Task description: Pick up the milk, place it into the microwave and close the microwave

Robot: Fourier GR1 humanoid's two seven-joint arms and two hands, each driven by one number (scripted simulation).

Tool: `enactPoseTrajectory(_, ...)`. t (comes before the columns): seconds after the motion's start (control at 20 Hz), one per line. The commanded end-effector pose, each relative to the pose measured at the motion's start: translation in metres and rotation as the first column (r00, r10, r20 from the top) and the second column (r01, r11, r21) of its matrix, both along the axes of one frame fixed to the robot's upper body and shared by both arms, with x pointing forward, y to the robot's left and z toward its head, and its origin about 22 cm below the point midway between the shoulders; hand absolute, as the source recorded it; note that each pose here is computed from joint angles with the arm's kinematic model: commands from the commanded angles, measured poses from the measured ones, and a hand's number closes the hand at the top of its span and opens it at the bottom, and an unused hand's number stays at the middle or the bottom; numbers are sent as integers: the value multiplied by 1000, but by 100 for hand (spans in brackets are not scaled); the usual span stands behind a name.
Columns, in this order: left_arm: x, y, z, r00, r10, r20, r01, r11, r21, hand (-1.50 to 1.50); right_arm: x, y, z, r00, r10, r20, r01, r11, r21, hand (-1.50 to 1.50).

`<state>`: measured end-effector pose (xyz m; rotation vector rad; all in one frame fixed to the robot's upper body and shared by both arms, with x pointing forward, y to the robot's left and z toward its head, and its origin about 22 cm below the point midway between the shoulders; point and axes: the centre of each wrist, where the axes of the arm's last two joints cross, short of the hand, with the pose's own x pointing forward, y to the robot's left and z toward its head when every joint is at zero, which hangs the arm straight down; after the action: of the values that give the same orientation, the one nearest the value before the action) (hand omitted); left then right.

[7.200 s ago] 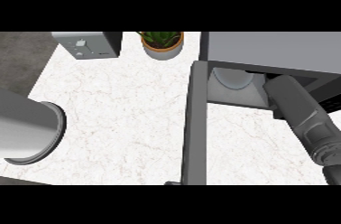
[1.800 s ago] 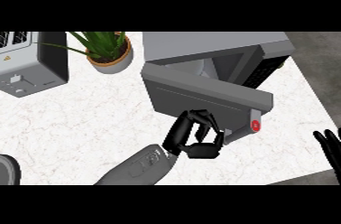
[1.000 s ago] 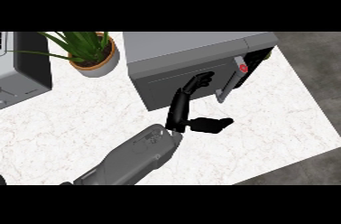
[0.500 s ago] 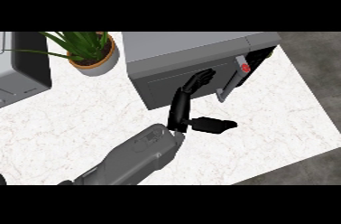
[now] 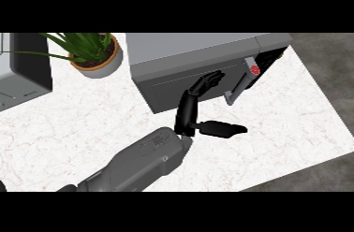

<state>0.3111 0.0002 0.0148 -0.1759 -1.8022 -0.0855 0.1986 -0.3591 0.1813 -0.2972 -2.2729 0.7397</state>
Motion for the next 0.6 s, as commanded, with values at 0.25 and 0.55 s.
enactPoseTrajectory(0.25, 21, 1, 14, 998, 56, 5, -56, 998, -15, -150, 15, 15, -41, 973, 194, -127, -140, 928, 346, -150)
enactPoseTrajectory(0.55, 24, 2, 14, 997, 73, 21, -73, 997, -18, -150, 24, 10, -43, 957, 242, -157, -163, 902, 401, -150)
